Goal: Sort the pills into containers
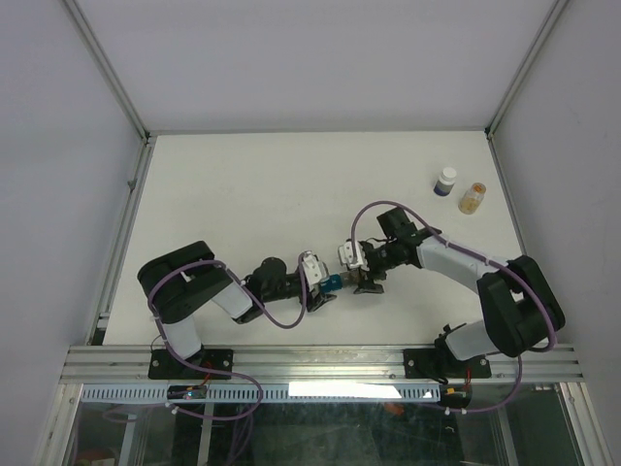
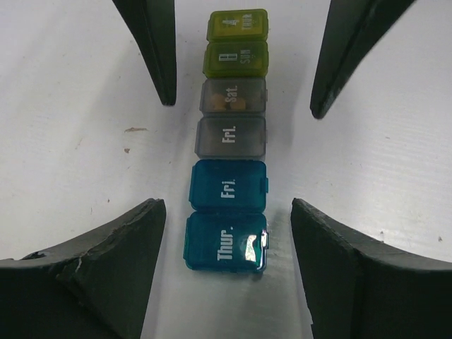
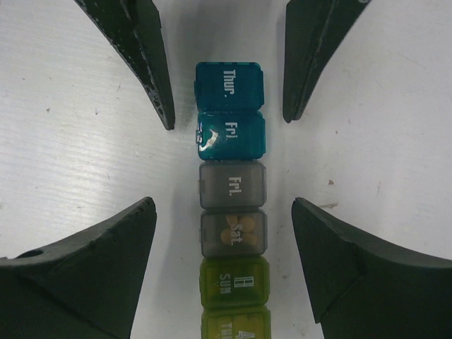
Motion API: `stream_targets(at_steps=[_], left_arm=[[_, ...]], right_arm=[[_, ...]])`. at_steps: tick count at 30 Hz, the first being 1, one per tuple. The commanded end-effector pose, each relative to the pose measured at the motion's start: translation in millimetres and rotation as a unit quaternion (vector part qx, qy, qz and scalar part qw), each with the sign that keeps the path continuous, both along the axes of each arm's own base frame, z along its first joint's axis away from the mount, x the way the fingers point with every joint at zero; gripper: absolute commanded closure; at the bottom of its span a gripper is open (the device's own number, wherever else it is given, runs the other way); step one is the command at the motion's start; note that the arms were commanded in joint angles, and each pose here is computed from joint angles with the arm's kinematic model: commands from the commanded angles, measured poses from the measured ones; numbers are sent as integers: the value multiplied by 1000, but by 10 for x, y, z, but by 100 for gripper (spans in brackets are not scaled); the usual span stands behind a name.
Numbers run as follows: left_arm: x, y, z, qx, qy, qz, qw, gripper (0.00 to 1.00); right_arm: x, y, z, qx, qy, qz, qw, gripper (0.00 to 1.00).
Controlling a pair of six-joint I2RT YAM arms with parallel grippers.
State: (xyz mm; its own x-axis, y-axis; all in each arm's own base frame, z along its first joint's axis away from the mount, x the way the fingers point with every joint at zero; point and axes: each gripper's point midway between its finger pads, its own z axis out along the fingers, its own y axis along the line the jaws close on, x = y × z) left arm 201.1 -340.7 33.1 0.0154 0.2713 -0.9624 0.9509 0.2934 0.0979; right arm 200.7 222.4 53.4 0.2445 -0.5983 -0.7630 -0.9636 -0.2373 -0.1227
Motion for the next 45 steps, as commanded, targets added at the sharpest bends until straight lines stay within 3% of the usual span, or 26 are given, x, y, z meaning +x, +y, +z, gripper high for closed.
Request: stream_targets(at_steps=[1,9,24,28,37,45], left_arm=[[47,-153,143,-15,-29,-16,999,30],[29,-173,55,3,-20,-27,999,42],[-10,-215,53,-4,-12,-38,999,52],[-18,-223,68,-9,-10,-39,999,62],[-30,-246,122,-22,-7,-42,999,71],[-53,-260,188,-38,-6,-45,998,71]], right_arm=[[98,137,-10,12,-36,6,999,20],[120,161,-117,-4,-39,1,999,29],[121,195,-178,-22,-41,0,999,40],[114,214,-152,-20,-42,2,999,41],[67,250,-95,-13,-32,12,999,51],[58,276,-47,-6,-21,5,1000,43]])
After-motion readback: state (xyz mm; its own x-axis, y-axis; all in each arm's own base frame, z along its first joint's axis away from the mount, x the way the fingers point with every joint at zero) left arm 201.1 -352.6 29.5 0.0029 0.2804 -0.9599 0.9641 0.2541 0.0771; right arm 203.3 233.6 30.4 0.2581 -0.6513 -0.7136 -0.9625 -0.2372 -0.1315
